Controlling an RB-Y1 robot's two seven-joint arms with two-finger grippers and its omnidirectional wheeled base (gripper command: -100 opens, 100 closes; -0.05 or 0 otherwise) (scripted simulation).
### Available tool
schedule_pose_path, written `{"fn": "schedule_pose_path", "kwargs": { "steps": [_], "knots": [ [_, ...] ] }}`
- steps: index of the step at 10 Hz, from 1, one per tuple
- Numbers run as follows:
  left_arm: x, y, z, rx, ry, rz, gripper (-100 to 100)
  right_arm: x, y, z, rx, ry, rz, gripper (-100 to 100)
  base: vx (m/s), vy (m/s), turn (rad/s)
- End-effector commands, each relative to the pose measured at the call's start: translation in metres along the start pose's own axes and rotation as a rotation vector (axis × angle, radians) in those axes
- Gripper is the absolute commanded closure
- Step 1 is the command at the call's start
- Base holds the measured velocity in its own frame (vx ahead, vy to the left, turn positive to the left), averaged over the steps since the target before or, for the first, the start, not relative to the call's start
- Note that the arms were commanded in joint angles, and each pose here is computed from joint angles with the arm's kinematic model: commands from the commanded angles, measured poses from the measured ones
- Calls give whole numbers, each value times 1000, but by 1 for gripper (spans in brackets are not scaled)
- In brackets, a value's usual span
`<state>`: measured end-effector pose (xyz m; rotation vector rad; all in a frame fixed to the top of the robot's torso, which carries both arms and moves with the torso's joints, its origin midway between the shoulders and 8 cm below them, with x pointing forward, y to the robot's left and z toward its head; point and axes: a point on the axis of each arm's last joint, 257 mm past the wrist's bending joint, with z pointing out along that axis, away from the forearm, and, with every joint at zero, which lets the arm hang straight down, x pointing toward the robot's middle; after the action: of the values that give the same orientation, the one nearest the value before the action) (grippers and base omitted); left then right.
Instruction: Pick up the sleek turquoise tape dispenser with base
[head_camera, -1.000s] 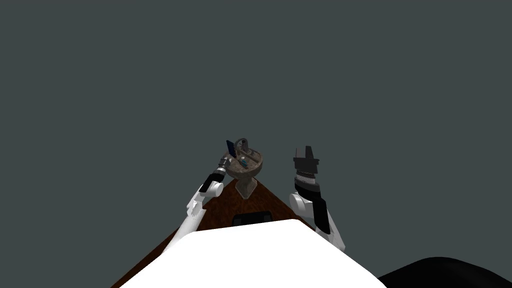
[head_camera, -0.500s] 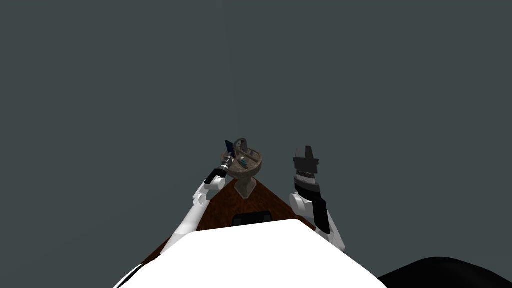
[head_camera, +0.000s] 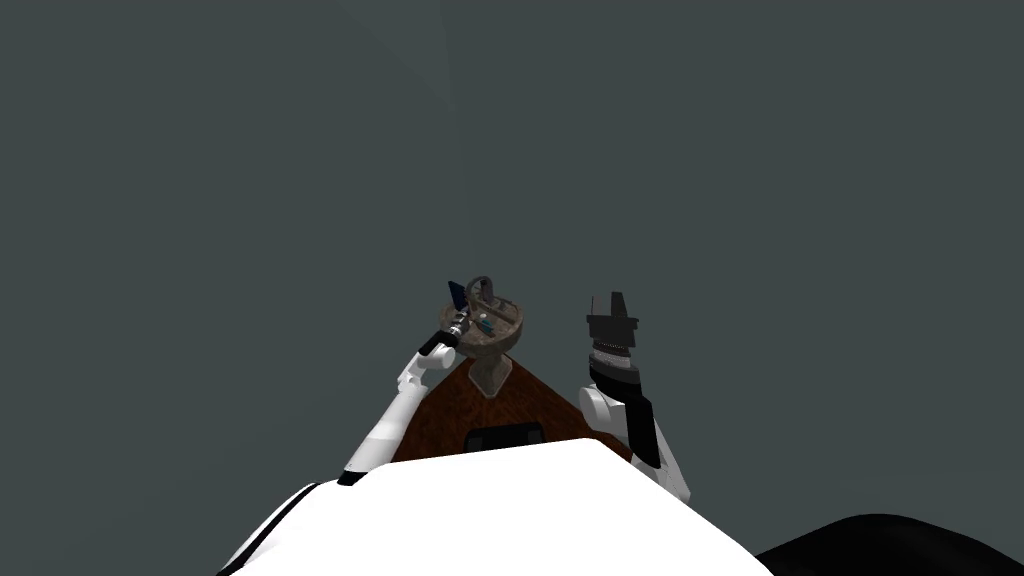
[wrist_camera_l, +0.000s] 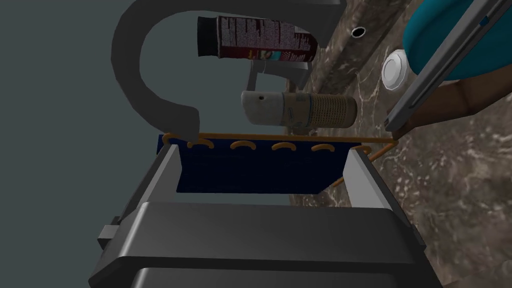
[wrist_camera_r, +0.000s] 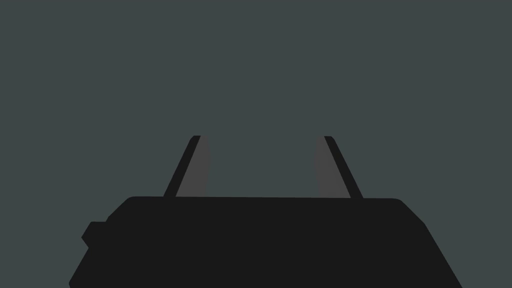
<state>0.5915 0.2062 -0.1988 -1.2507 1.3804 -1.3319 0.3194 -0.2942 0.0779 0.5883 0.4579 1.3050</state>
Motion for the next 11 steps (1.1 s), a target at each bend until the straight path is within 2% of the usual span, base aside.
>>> {"fn": "schedule_pose_path", "kwargs": {
  "steps": [1, 2, 3, 4, 5, 6, 7, 8, 11],
  "knots": [
    [2, 9, 12, -55, 13, -8, -100, 0, 0, 0, 0, 0, 0, 0, -15, 21, -73],
    [1, 19, 11, -86, 13, -9, -100, 0, 0, 0, 0, 0, 0, 0, -12, 19, -45],
    [3, 22, 22, -117, 23, -16, -100, 0, 0, 0, 0, 0, 0, 0, -11, 23, -72],
    [3, 31, 21, -149, 24, -16, -100, 0, 0, 0, 0, 0, 0, 0, -6, 20, -61],
    [5, 33, 30, -182, 35, -22, -100, 0, 0, 0, 0, 0, 0, 0, -11, 20, -85],
    [4, 43, 29, -211, 34, -23, -100, 0, 0, 0, 0, 0, 0, 0, -9, 21, -37],
    [8, 42, 36, -242, 49, -26, -100, 0, 0, 0, 0, 0, 0, 0, -7, 22, -71],
    [5, 53, 36, -272, 43, -28, -100, 0, 0, 0, 0, 0, 0, 0, -4, 20, -51],
    [9, 60, 47, -361, 65, -36, -100, 0, 0, 0, 0, 0, 0, 0, -7, 18, -68]
  ]
}}
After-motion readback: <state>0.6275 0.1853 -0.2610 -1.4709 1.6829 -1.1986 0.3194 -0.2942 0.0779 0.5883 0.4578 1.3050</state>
